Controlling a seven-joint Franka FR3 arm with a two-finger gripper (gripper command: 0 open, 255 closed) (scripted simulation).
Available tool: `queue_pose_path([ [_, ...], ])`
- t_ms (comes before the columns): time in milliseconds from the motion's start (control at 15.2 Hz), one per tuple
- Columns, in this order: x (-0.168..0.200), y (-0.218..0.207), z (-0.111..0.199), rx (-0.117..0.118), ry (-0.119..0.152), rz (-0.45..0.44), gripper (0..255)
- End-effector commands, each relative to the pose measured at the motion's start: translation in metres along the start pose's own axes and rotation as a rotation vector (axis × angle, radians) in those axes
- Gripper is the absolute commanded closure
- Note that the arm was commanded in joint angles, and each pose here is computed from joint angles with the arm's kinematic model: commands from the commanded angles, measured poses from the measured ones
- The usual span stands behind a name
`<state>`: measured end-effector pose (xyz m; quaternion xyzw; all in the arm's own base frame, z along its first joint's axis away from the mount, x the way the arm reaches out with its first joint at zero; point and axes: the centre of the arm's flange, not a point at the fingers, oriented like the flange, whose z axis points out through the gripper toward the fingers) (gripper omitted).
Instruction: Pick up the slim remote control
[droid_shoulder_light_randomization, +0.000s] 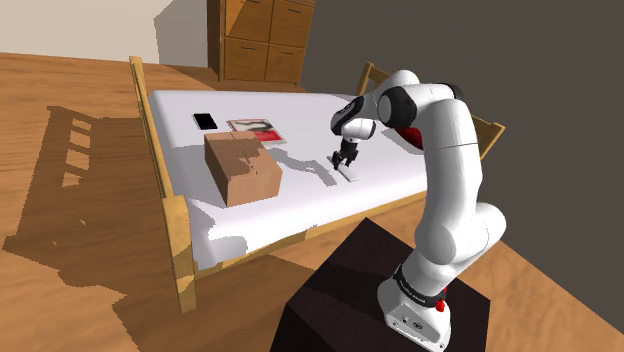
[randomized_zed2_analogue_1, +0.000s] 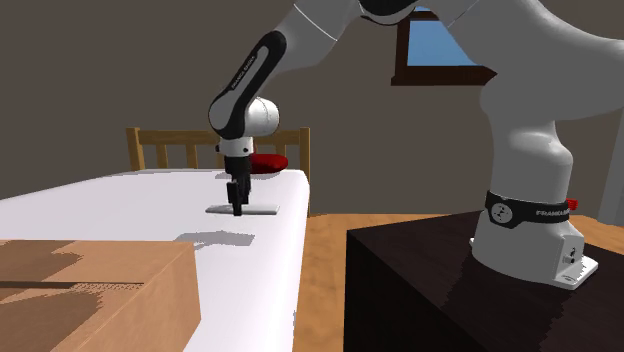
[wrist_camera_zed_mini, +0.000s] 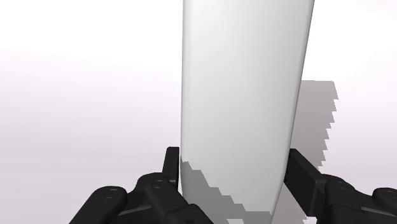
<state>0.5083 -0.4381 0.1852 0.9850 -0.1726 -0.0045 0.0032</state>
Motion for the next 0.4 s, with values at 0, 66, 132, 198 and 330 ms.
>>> queue_pose_path([
  [0, 0.0, 0.0, -0.01, 0.0, 0.0, 0.0, 255],
  [66, -0.001, 0.0, -0.016, 0.0, 0.0, 0.0, 255],
  [132, -0.001, 0.0, -0.021, 0.0, 0.0, 0.0, 255],
  [198, -0.001, 0.0, -0.026, 0.0, 0.0, 0.0, 255],
  [330, -0.001, 0.0, -0.027, 0.0, 0.0, 0.0, 255],
])
